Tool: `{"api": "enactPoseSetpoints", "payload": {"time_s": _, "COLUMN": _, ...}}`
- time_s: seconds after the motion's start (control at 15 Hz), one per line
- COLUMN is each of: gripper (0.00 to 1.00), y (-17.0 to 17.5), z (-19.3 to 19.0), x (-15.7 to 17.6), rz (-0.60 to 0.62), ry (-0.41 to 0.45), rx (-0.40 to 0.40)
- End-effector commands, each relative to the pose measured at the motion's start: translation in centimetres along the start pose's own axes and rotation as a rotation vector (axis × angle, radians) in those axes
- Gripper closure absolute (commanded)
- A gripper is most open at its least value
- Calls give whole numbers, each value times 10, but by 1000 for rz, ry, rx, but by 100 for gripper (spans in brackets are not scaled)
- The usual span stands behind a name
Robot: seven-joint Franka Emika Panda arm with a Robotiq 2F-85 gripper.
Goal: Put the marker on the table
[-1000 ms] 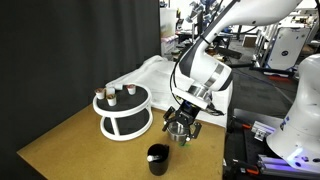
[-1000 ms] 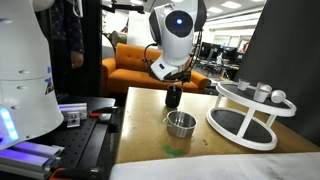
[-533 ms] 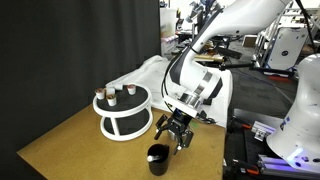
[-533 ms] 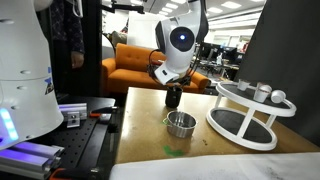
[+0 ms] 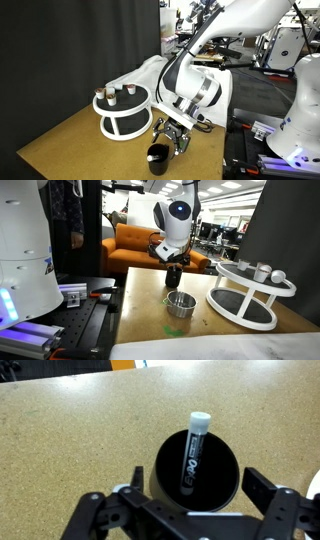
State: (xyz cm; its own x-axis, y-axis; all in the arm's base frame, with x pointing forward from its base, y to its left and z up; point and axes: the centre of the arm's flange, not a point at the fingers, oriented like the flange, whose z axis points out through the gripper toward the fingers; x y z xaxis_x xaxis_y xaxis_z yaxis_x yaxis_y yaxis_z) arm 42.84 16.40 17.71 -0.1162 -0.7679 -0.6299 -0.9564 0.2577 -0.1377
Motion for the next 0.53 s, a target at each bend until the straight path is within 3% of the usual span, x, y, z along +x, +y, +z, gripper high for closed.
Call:
{"api": "enactPoseSetpoints", "payload": {"time_s": 0.0, "gripper": 26, "y": -9, "z": -1, "x": -18, "rz": -25, "ry": 72, "rx": -7}}
{"api": "enactPoseSetpoints", "payload": {"time_s": 0.33, "gripper": 63, "y": -15, "z": -1, "x": -32, "rz": -54, "ry": 102, "rx": -40}}
{"api": "enactPoseSetpoints", "payload": {"time_s": 0.47, "gripper": 70, "y": -18, "z": 0, "x": -34, "rz": -57, "ry": 110, "rx": -52}}
